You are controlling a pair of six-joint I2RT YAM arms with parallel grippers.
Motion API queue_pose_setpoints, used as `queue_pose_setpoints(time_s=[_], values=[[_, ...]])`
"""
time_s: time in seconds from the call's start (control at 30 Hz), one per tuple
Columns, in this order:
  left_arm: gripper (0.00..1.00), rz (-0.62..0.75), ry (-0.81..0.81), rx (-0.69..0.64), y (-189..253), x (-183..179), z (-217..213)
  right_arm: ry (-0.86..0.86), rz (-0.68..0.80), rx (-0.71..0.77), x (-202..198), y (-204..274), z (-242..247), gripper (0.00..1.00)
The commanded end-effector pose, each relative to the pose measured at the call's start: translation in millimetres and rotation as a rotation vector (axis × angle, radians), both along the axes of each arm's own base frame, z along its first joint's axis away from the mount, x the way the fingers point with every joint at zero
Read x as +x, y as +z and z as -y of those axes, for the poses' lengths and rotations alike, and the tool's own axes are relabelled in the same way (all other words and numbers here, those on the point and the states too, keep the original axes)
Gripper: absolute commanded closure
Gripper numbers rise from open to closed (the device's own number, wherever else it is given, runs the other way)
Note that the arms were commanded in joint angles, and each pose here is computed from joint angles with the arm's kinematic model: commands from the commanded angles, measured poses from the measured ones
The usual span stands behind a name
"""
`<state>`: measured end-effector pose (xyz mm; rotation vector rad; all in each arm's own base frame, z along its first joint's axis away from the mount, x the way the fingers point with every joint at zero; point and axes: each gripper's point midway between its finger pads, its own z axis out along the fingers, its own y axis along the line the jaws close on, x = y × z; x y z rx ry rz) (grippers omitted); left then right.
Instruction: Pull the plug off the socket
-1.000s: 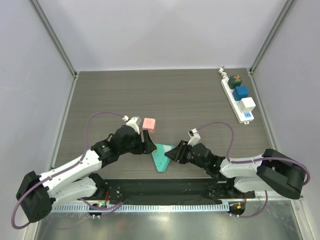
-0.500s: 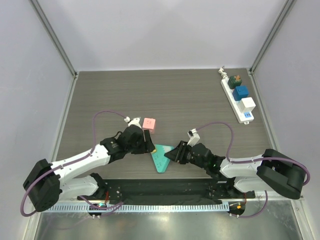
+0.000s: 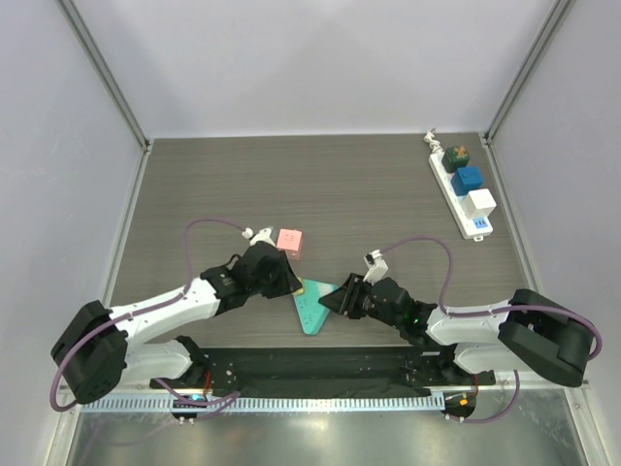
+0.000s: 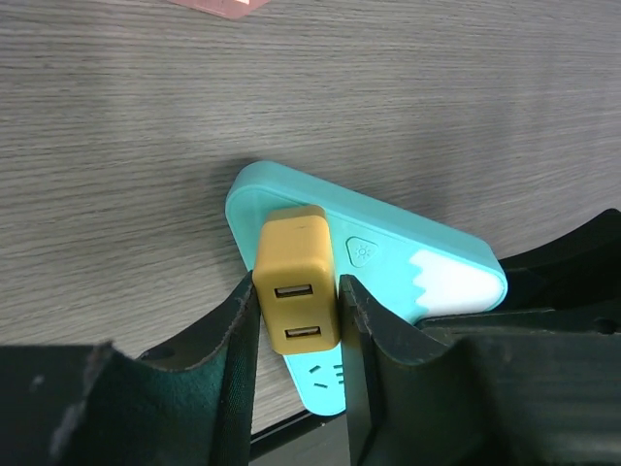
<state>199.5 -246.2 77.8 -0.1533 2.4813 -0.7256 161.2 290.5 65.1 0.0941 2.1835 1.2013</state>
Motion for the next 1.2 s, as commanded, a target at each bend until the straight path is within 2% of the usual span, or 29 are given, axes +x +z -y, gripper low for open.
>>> queue_pose_setpoints(time_s=[0.0,0.13,0.17,0.27,0.37,0.47,0.63,0.73,0.77,0.8,0.9,1.03,1.1,1.17], values=[[0.8,0.031,-0.039,-0.062,9,5,16,0.012,-0.026,-0.146,-4,-31,13,0.98],[0.99,-0.004,-0.098,-0.116,10,-3,31,0.002,-0.049,-0.168,-3,-37,13,0.85],[1.0,-0.006,-0.115,-0.136,12,-5,35,-0.007,-0.058,-0.157,-3,-37,12,0.79],[1.0,0.003,-0.133,-0.16,16,-9,42,-0.037,-0.069,-0.134,0,-37,12,0.68],[1.0,0.004,-0.141,-0.172,20,-14,46,-0.063,-0.078,-0.13,3,-38,13,0.6],[1.0,0.007,-0.144,-0.181,22,-16,48,-0.077,-0.082,-0.115,6,-36,10,0.57],[1.0,0.009,-0.168,-0.204,27,-22,54,-0.114,-0.095,-0.106,10,-37,12,0.57],[1.0,0.01,-0.185,-0.219,30,-25,58,-0.168,-0.109,-0.109,13,-42,19,0.71],[1.0,0.011,-0.186,-0.218,29,-25,57,-0.197,-0.109,-0.117,16,-45,24,0.88],[1.0,0.026,-0.189,-0.237,34,-24,60,-0.215,-0.111,-0.13,17,-48,28,0.99],[1.0,0.049,-0.169,-0.272,42,-24,57,-0.269,-0.086,-0.238,22,-56,41,0.99],[1.0,0.063,-0.028,-0.461,67,-21,51,-0.359,0.032,-0.429,22,-55,65,0.99],[1.0,0.076,-0.019,-0.467,85,-19,50,-0.383,0.055,-0.49,23,-55,75,0.99],[1.0,0.063,-0.062,-0.359,79,-23,44,-0.396,0.061,-0.531,23,-55,80,0.99]])
